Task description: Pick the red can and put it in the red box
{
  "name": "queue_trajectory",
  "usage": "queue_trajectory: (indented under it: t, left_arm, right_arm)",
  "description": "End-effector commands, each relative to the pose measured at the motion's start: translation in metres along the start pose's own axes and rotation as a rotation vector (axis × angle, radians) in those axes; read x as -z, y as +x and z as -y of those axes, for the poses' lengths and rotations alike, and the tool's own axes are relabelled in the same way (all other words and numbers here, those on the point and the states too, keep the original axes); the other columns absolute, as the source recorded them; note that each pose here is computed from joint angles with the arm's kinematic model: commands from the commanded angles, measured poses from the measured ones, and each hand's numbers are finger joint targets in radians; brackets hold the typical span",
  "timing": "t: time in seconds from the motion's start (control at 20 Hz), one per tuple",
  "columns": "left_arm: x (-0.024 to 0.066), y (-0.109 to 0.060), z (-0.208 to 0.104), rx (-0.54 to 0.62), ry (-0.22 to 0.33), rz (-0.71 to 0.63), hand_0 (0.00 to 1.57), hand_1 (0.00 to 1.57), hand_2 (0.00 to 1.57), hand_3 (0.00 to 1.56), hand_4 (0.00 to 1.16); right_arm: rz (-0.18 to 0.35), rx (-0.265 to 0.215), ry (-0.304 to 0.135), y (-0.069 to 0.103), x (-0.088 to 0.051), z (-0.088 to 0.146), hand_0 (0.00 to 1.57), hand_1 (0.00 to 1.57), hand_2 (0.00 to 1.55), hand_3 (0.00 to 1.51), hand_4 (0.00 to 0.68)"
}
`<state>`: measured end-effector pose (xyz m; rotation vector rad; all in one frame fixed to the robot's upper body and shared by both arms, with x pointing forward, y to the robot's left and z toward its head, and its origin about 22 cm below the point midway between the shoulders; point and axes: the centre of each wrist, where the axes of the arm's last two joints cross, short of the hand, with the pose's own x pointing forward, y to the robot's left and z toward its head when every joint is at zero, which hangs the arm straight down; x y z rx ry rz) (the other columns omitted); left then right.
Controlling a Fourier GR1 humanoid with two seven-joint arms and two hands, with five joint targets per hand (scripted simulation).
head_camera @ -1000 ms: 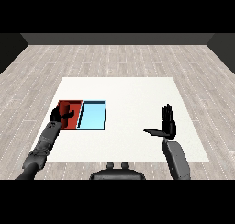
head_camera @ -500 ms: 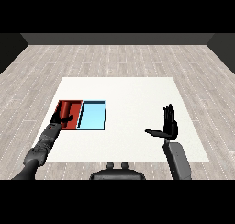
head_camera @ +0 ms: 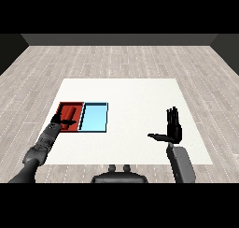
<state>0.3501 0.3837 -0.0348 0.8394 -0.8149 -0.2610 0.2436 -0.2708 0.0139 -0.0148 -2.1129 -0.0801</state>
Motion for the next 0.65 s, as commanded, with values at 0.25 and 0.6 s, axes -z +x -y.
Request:
queue_trajectory:
  t: [0.25,0.6]
  left_arm:
    - [-0.0011,0.01,-0.006,-0.514,0.207,0.336,0.0,0.0,0.0,0.0,0.0]
    - [-0.0195,0.073,0.001,-0.819,0.144,0.862,0.0,0.0,0.0,0.0,0.0]
  right_arm:
    - [0.019,0.019,0.031,0.001,-0.007,-0.007,0.0,0.0,0.0,0.0,0.0]
    - [0.029,0.04,0.055,0.003,0.005,-0.006,0.0,0.0,0.0,0.0,0.0]
